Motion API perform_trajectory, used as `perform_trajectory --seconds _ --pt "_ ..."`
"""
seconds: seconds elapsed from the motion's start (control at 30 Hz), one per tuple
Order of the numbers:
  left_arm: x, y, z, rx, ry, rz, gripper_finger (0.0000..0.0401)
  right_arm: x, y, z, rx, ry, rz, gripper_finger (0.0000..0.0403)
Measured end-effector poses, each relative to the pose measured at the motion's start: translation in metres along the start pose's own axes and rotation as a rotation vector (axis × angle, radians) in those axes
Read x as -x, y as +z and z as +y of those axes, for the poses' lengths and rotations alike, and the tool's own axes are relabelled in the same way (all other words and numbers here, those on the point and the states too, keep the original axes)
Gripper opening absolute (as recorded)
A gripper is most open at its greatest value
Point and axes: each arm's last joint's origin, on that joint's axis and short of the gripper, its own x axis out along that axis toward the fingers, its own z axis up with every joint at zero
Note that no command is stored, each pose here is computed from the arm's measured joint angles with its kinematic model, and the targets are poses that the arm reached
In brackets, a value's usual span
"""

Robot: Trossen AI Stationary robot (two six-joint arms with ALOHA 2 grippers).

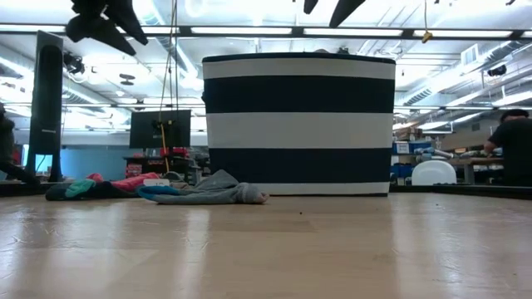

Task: Sort clothes
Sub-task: Put the orange sock into the blue bin

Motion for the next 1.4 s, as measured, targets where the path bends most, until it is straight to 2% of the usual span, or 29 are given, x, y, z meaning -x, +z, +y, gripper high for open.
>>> perform_trajectory --seconds 0.07,0.17,0.27,0.33,0.5,0.63,0.83,0.97,1.1,1.2,1.4 --pt "-0.002 0.000 -0.003 -0.058 0.001 0.003 0.0234 -0.001 0.000 0.001 -0.004 -0.002 0.001 0.0261" --pt "-0.007 -0.001 -0.008 -0.009 -0.023 0.047 0.0242 -0.002 0.000 0.002 -0.028 0.003 -0.003 0.0261" --pt "-0.018 -0.002 -0.010 -0.029 0.033 0.095 0.0241 -0.002 0.000 0.003 -0.032 0.008 -0.008 0.0261" --pt "-0.032 -0.001 -0.009 -0.022 0.084 0.165 0.0238 -0.002 0.000 0.003 -0.034 0.009 -0.011 0.0261" --pt "-0.073 -0.001 0.000 -0.018 0.169 0.440 0.0232 -0.002 0.001 0.004 -0.038 0.008 -0.027 0.0261" --pt "-0.103 0.004 0.011 -0.036 0.149 0.560 0.0230 -0.002 0.002 0.004 -0.043 0.014 -0.032 0.0261" --pt "-0.130 0.013 0.039 -0.044 0.221 0.614 0.0229 -0.002 0.002 0.005 -0.048 0.020 -0.036 0.0261" --pt "-0.148 0.015 0.059 -0.006 0.191 0.652 0.0229 -0.002 0.001 0.006 -0.045 0.023 -0.035 0.0261" --pt "-0.168 0.004 0.070 0.031 0.155 0.694 0.0229 -0.001 0.000 0.006 -0.045 0.029 -0.027 0.0261" --pt "-0.176 -0.008 0.073 0.013 0.158 0.732 0.0229 -0.001 -0.001 0.007 -0.043 0.037 -0.016 0.0261" --pt "-0.188 -0.021 0.077 0.006 0.179 0.691 0.0229 0.000 -0.002 0.007 -0.042 0.043 -0.004 0.0260"
